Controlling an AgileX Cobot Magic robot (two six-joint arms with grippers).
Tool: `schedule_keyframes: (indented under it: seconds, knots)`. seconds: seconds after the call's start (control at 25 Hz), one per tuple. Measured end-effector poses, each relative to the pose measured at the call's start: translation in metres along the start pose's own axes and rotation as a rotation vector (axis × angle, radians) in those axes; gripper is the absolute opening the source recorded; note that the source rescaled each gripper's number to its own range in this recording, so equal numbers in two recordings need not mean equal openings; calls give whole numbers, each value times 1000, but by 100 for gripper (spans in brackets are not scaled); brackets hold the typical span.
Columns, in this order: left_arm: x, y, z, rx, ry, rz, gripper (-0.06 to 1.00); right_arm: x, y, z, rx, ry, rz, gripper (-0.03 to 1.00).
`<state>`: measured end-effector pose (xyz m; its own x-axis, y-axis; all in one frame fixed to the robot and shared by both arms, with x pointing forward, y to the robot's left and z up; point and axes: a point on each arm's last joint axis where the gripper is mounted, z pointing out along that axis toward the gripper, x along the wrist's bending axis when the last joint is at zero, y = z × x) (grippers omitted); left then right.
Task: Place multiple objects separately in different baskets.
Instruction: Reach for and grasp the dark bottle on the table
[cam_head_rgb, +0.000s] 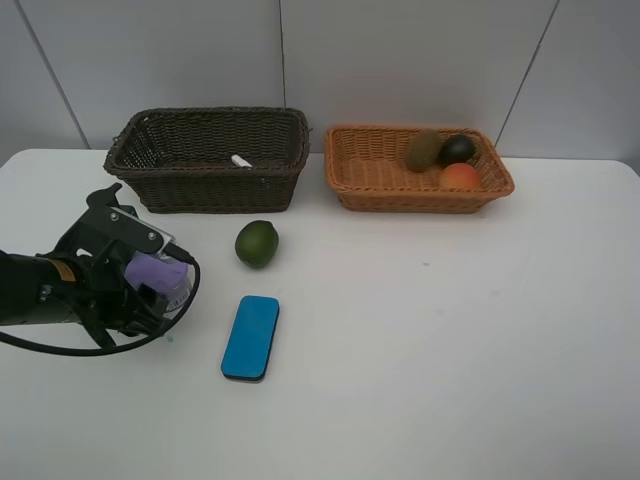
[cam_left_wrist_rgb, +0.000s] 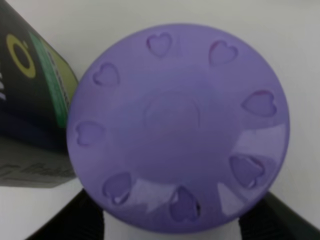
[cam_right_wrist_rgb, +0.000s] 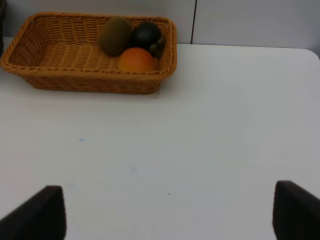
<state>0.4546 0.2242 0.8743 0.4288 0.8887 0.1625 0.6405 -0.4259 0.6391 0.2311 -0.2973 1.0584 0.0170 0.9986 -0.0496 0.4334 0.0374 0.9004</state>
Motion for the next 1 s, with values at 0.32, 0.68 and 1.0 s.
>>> schedule_keyframes:
  seconds: [0.32, 0.68, 1.0]
  knots:
    - [2, 5, 0, -59, 21, 1, 11, 0, 0, 0, 0, 0, 0, 100]
    - [2, 5, 0, -61, 22, 1, 0, 0, 0, 0, 0, 0, 0, 100]
    - [0, -1, -6, 41, -14, -40, 25, 0, 0, 0, 0, 0, 0, 100]
